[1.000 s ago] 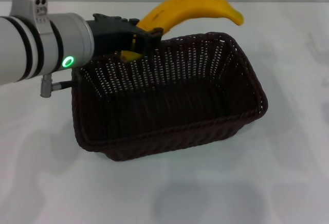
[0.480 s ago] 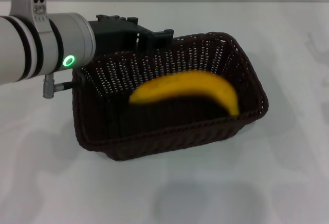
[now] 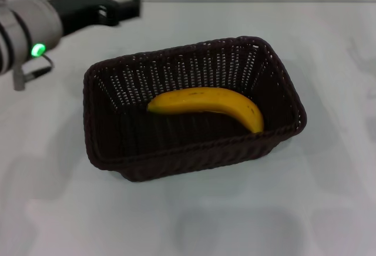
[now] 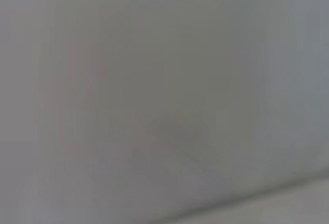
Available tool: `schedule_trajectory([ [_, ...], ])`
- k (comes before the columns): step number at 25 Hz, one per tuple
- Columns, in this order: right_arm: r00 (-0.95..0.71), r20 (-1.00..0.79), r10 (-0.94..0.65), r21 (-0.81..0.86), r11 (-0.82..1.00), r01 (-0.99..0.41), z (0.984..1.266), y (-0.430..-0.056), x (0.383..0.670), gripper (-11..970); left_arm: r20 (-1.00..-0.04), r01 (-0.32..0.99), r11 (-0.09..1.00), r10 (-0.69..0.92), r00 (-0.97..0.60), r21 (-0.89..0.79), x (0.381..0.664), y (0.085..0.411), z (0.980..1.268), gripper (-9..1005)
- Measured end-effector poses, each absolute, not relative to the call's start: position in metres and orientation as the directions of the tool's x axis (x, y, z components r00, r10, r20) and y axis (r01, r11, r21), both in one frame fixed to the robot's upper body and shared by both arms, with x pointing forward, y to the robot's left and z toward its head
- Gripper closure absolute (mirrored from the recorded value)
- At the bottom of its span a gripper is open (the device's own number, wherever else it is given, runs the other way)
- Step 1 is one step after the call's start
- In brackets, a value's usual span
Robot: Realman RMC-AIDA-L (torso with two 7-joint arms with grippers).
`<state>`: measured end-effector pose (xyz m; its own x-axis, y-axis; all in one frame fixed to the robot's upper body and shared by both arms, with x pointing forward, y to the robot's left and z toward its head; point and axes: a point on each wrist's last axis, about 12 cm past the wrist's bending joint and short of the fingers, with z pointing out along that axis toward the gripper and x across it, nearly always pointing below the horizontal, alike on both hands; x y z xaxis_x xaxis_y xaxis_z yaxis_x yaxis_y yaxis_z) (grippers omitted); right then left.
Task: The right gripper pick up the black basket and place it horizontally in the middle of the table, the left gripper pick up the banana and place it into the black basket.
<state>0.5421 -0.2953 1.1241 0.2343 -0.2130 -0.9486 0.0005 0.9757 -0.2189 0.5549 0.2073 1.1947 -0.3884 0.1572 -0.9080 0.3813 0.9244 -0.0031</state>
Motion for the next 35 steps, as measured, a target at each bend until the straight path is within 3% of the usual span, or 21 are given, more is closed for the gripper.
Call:
schedule_trajectory([
  [5, 0.242, -0.946, -0.214, -0.222, 0.975, -0.005, 1.124, -0.293, 0.547, 102, -0.967, 0.25, 0.968, 0.089, -0.238, 0.027, 0.561, 0.237, 1.188, 109],
  [11, 0.24, -0.949, -0.205, -0.21, 0.978, 0.005, 1.123, -0.294, 0.553, 102, -0.998, 0.108, 0.994, 0.008, 0.063, 0.015, 0.559, 0.263, 1.183, 112],
  [18, 0.234, -0.955, -0.183, -0.186, 0.982, 0.009, 1.123, -0.291, 0.57, 101, -0.93, 0.004, 1.0, 0.0, 0.367, 0.001, 0.543, 0.281, 1.168, 115],
  [22, 0.226, -0.958, -0.18, -0.18, 0.983, 0.018, 1.123, -0.293, 0.579, 101, -0.86, 0.013, 0.994, -0.1, 0.501, -0.108, 0.532, 0.295, 1.16, 116],
  [26, 0.219, -0.959, -0.183, -0.179, 0.983, 0.035, 1.124, -0.296, 0.588, 102, -0.781, 0.031, 0.995, -0.091, 0.618, -0.091, 0.517, 0.299, 1.151, 117],
  [30, 0.206, -0.965, -0.163, -0.156, 0.986, 0.052, 1.124, -0.299, 0.594, 101, -0.738, 0.029, 0.998, -0.067, 0.672, -0.064, 0.508, 0.301, 1.146, 117],
  [35, 0.198, -0.967, -0.161, -0.149, 0.986, 0.075, 1.125, -0.308, 0.596, 101, -0.769, -0.009, 0.995, -0.072, 0.635, -0.1, 0.506, 0.308, 1.138, 117],
])
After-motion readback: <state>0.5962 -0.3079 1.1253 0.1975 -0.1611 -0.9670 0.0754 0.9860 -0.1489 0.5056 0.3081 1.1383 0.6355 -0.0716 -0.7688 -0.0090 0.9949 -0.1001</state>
